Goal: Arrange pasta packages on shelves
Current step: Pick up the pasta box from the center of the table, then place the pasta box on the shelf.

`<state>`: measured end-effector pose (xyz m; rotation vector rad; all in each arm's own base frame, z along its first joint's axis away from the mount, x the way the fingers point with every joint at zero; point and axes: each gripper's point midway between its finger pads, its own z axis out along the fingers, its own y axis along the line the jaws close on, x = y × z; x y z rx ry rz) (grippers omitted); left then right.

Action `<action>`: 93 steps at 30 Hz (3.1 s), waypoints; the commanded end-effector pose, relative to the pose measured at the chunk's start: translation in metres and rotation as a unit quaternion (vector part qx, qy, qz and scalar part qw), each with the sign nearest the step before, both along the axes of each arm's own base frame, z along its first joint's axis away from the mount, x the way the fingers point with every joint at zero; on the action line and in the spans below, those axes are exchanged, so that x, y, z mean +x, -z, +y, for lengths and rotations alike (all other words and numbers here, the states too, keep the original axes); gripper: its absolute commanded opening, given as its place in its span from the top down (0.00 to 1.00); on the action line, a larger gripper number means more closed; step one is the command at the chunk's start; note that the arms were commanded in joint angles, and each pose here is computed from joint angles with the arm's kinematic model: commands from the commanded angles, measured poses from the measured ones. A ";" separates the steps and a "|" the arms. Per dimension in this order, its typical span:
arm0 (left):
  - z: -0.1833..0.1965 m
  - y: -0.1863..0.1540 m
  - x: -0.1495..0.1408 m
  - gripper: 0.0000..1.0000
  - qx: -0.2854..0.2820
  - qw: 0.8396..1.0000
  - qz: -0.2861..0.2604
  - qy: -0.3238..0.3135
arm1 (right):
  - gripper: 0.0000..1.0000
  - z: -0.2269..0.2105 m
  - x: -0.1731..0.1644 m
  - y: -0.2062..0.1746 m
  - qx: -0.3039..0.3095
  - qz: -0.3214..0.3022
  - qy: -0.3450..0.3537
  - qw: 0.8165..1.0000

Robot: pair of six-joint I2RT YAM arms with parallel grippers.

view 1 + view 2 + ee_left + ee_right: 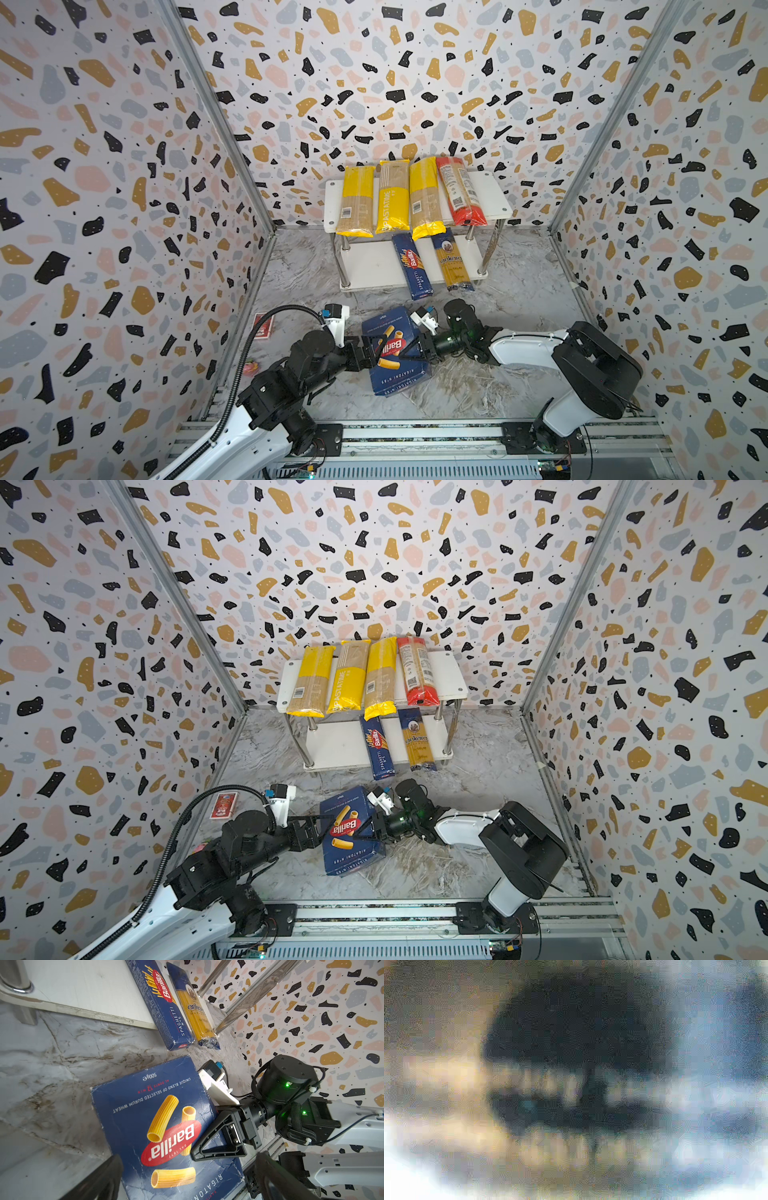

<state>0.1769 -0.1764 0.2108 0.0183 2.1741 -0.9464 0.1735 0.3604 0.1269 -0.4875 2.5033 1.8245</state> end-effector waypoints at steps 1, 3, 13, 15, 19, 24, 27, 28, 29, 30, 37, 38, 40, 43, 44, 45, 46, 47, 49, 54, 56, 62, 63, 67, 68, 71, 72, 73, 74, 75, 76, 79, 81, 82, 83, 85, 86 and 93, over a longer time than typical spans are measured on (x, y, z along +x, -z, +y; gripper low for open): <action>0.008 -0.013 0.002 0.01 0.010 1.000 -0.022 -0.011 | 0.57 0.019 0.021 -0.072 0.097 -0.094 -0.021 0.991; 0.011 -0.017 0.003 0.01 0.013 0.999 -0.026 -0.018 | 0.57 0.024 0.029 -0.076 0.098 -0.096 -0.021 0.990; 0.019 -0.035 0.009 0.00 0.034 0.998 -0.044 -0.036 | 0.57 0.028 0.083 -0.098 0.125 -0.111 0.008 0.986; 0.019 -0.037 0.011 0.01 0.041 0.997 -0.046 -0.037 | 0.57 0.027 0.094 -0.103 0.129 -0.112 0.016 0.985; 0.019 -0.044 0.016 0.00 0.049 0.997 -0.052 -0.041 | 0.57 0.026 0.111 -0.111 0.137 -0.116 0.022 0.984; 0.018 -0.046 0.022 0.01 0.059 0.996 -0.052 -0.041 | 0.57 0.029 0.130 -0.125 0.147 -0.128 0.029 0.980; 0.018 -0.047 0.024 0.01 0.060 0.996 -0.052 -0.040 | 0.57 0.032 0.141 -0.129 0.152 -0.134 0.032 0.979; 0.018 -0.047 0.025 0.01 0.061 0.996 -0.052 -0.039 | 0.57 0.033 0.144 -0.130 0.154 -0.135 0.034 0.978; 0.018 -0.048 0.024 0.01 0.060 0.996 -0.052 -0.037 | 0.57 0.035 0.147 -0.130 0.156 -0.135 0.036 0.978; 0.019 -0.047 0.024 0.01 0.061 0.996 -0.051 -0.036 | 0.57 0.036 0.151 -0.130 0.160 -0.135 0.036 0.977; 0.021 -0.041 0.024 0.00 0.067 0.996 -0.046 -0.034 | 0.57 0.042 0.174 -0.128 0.172 -0.137 0.049 0.974; 0.021 -0.041 0.024 0.00 0.066 0.996 -0.046 -0.033 | 0.57 0.042 0.178 -0.128 0.174 -0.136 0.051 0.974; 0.020 -0.040 0.024 0.01 0.065 0.996 -0.046 -0.032 | 0.57 0.041 0.184 -0.131 0.178 -0.140 0.052 0.973; 0.019 -0.039 0.025 0.01 0.066 0.996 -0.047 -0.027 | 0.57 0.041 0.194 -0.136 0.182 -0.146 0.056 0.971; 0.019 -0.039 0.025 0.01 0.066 0.996 -0.047 -0.026 | 0.57 0.041 0.198 -0.136 0.183 -0.149 0.057 0.970; 0.019 -0.039 0.025 0.01 0.065 0.997 -0.046 -0.025 | 0.57 0.041 0.202 -0.136 0.183 -0.149 0.059 0.970; 0.018 -0.038 0.026 0.01 0.065 0.997 -0.045 -0.024 | 0.57 0.042 0.204 -0.134 0.182 -0.148 0.058 0.970; 0.018 -0.037 0.026 0.01 0.064 0.997 -0.044 -0.023 | 0.57 0.043 0.207 -0.133 0.183 -0.148 0.058 0.970; 0.017 -0.035 0.027 0.01 0.064 0.997 -0.042 -0.022 | 0.57 0.045 0.213 -0.128 0.182 -0.146 0.057 0.971; 0.016 -0.034 0.028 0.01 0.067 0.997 -0.040 -0.018 | 0.56 0.050 0.224 -0.122 0.194 -0.145 0.055 0.969; 0.016 -0.034 0.030 0.01 0.067 0.997 -0.040 -0.019 | 0.56 0.052 0.230 -0.120 0.195 -0.145 0.056 0.968; 0.014 -0.031 0.032 0.00 0.064 0.997 -0.034 -0.015 | 0.55 0.053 0.245 -0.120 0.202 -0.144 0.055 0.967; 0.014 -0.030 0.033 0.01 0.064 0.997 -0.032 -0.015 | 0.55 0.053 0.247 -0.122 0.203 -0.146 0.056 0.967; 0.013 -0.027 0.034 0.01 0.061 0.998 -0.029 -0.014 | 0.55 0.055 0.253 -0.122 0.196 -0.151 0.060 0.967; 0.013 -0.026 0.034 0.01 0.061 0.998 -0.028 -0.012 | 0.54 0.056 0.256 -0.121 0.192 -0.152 0.062 0.968; 0.013 -0.025 0.034 0.01 0.061 0.998 -0.026 -0.011 | 0.52 0.059 0.262 -0.115 0.179 -0.150 0.066 0.970; 0.014 -0.025 0.034 0.01 0.060 0.998 -0.026 -0.011 | 0.52 0.061 0.263 -0.113 0.178 -0.148 0.066 0.971; 0.014 -0.024 0.034 0.01 0.061 0.998 -0.026 -0.011 | 0.51 0.062 0.263 -0.112 0.178 -0.147 0.067 0.971; 0.014 -0.024 0.034 0.01 0.061 0.998 -0.026 -0.011 | 0.51 0.063 0.265 -0.111 0.177 -0.147 0.068 0.971; 0.015 -0.024 0.034 0.00 0.061 0.998 -0.028 -0.012 | 0.51 0.064 0.266 -0.110 0.176 -0.146 0.069 0.971; 0.016 -0.023 0.034 0.00 0.062 0.998 -0.027 -0.014 | 0.51 0.065 0.268 -0.108 0.173 -0.146 0.071 0.971; 0.017 -0.023 0.033 0.01 0.061 0.998 -0.026 -0.012 | 0.51 0.069 0.274 -0.105 0.167 -0.146 0.073 0.972; 0.018 -0.023 0.032 0.00 0.061 0.998 -0.026 -0.013 | 0.51 0.072 0.275 -0.106 0.166 -0.146 0.071 0.973; 0.019 -0.022 0.032 0.01 0.062 0.998 -0.025 -0.013 | 0.50 0.075 0.276 -0.106 0.163 -0.146 0.070 0.973; 0.019 -0.022 0.032 0.01 0.061 0.998 -0.025 -0.013 | 0.50 0.077 0.278 -0.106 0.160 -0.148 0.069 0.973; 0.020 -0.020 0.032 0.00 0.061 0.998 -0.025 -0.015 | 0.50 0.080 0.280 -0.105 0.156 -0.147 0.068 0.974; 0.020 -0.021 0.032 0.01 0.061 0.998 -0.026 -0.014 | 0.50 0.081 0.281 -0.104 0.156 -0.146 0.067 0.975; 0.022 -0.019 0.032 0.00 0.063 0.998 -0.024 -0.015 | 0.47 0.083 0.282 -0.097 0.147 -0.137 0.066 0.977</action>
